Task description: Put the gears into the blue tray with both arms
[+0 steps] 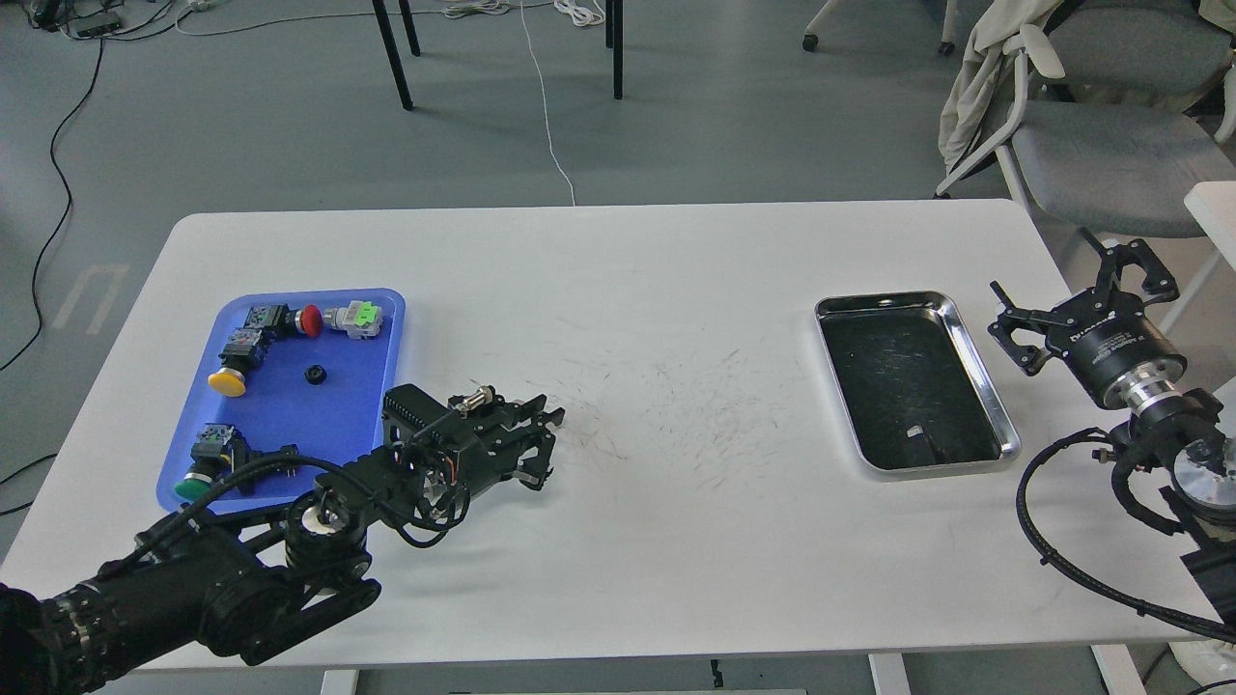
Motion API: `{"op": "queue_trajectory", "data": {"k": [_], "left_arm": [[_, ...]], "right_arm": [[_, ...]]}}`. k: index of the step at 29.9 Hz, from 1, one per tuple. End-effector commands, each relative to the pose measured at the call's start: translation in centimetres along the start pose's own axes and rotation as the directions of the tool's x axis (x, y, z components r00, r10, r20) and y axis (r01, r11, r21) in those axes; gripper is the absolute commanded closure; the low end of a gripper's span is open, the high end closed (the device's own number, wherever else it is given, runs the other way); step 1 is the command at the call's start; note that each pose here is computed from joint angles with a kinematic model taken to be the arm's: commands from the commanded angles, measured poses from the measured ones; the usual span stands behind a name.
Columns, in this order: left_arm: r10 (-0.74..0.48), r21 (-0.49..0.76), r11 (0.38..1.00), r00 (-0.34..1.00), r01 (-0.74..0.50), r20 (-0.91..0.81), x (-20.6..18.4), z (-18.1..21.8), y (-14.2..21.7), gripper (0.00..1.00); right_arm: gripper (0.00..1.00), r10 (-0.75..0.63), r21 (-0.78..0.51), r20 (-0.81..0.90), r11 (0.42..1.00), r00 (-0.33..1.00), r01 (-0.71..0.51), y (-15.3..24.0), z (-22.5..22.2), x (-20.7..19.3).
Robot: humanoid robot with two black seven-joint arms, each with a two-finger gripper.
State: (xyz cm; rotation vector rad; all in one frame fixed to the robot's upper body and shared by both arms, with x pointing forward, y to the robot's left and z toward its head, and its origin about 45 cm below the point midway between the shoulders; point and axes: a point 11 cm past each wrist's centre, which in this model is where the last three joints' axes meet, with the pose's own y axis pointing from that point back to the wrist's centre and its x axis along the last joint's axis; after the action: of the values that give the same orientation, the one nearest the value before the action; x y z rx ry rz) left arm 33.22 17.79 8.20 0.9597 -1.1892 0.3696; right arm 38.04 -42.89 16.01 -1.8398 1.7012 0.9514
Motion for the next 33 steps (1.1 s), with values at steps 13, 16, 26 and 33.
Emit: {"op": "queue_trajectory", "data": {"k": [13, 16, 26, 33], "left_arm": [[0.121, 0.259, 0.962, 0.987, -0.090, -0.104, 12.3, -13.1, 7.8, 0.96], [0.095, 0.332, 0.942, 0.984, -0.041, -0.148, 9.5, -15.4, 10.4, 0.96], [0.059, 0.411, 0.908, 0.950, 0.077, -0.307, -1.8, -15.0, 13.7, 0.96], [0.063, 0.427, 0.900, 0.942, 0.090, -0.331, -3.2, -15.2, 12.9, 0.96]], "right_arm": [[0.04, -0.012, 0.002, -0.003, 1.000, 1.000, 0.012, -0.3, -0.2, -0.4], [0.04, -0.010, 0.004, -0.006, 1.000, 1.000, 0.010, -0.2, -0.4, -0.4], [0.04, -0.015, -0.013, -0.023, 1.000, 1.000, 0.015, -0.4, -0.2, -0.6], [0.04, -0.011, -0.009, -0.041, 1.000, 0.999, 0.011, -0.3, -1.0, -0.5]]}}
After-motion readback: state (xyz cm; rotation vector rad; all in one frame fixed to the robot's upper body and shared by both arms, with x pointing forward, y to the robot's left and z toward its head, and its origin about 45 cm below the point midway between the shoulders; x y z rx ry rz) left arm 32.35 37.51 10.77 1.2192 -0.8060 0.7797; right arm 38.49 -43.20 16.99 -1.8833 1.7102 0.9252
